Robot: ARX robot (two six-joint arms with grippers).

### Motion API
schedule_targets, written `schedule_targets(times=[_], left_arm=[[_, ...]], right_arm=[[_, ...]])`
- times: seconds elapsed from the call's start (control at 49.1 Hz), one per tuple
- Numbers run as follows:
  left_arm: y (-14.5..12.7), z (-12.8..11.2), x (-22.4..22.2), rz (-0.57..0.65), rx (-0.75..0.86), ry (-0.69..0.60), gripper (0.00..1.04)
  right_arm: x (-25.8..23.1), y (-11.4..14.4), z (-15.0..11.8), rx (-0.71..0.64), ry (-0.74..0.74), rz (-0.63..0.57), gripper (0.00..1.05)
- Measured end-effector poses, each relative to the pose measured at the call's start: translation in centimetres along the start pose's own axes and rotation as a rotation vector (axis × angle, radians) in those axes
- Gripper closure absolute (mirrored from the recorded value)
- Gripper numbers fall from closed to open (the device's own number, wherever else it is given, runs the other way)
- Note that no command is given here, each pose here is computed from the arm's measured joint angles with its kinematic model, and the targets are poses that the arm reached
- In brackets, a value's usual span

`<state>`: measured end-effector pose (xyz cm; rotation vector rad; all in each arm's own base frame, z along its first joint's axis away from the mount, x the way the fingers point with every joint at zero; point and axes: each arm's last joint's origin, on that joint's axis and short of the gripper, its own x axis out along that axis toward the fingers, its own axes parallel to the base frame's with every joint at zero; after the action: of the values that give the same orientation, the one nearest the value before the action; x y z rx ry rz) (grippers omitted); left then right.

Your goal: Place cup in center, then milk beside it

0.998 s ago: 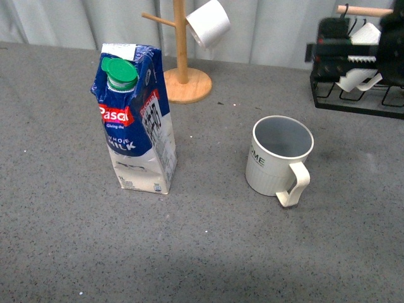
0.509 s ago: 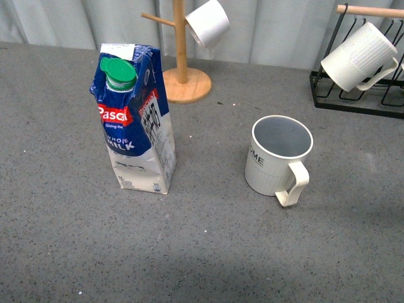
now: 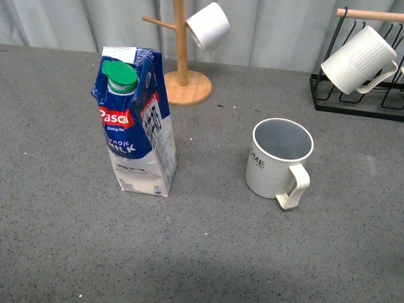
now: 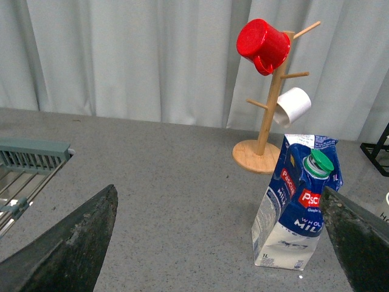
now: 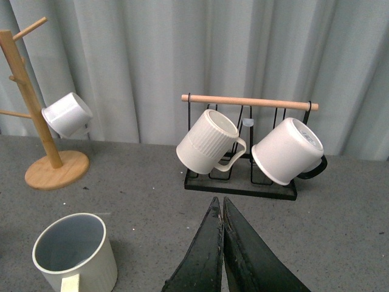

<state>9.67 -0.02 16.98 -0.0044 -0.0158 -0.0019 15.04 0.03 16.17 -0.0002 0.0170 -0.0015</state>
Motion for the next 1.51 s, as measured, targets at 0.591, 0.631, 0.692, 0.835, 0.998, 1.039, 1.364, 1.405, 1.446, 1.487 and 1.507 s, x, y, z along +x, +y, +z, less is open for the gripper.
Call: schedule_targets(times=[0.591,0.631,0.692,0.835,0.998,1.039,1.364,1.405,1.446,1.487,1.507], left_arm=[[0.0,0.0,0.0,0.000,0.000,0.000,0.07],[0.0,0.0,0.0,0.000,0.000,0.000,0.07],[0.0,0.0,0.0,0.000,0.000,0.000,0.07],[0.0,0.0,0.0,0.000,0.000,0.000,0.07],[0.0,0.0,0.0,0.000,0.000,0.000,0.07],[0.0,0.0,0.0,0.000,0.000,0.000,0.07],[0.0,0.0,0.0,0.000,0.000,0.000,0.07],[0.0,0.0,0.0,0.000,0.000,0.000,0.07],[0.0,0.0,0.0,0.000,0.000,0.000,0.07],[0.0,0.0,0.0,0.000,0.000,0.000,0.07],[0.0,0.0,0.0,0.000,0.000,0.000,0.07]], right_arm=[[-2.5,0.0,0.5,0.000,-0.020,0.002,1.04],[-2.6,0.0,0.5,0.000,-0.021,0.002,1.04],[-2.9,0.0,0.6,0.000,-0.023,0.003,1.04],[-3.2,0.0,0.6,0.000,-0.024,0.003,1.04],[-3.5,0.0,0.6,0.000,-0.025,0.003,1.04],[-3.6,0.0,0.6,0.000,-0.025,0.003,1.04],[-4.1,0.0,0.6,0.000,-0.026,0.003,1.04],[-4.2,0.0,0.6,0.000,-0.026,0.003,1.04],[-4.2,0.0,0.6,0.000,-0.026,0.003,1.04],[-4.5,0.0,0.4,0.000,-0.011,0.003,1.04],[-4.6,0.0,0.3,0.000,-0.004,0.003,1.04]])
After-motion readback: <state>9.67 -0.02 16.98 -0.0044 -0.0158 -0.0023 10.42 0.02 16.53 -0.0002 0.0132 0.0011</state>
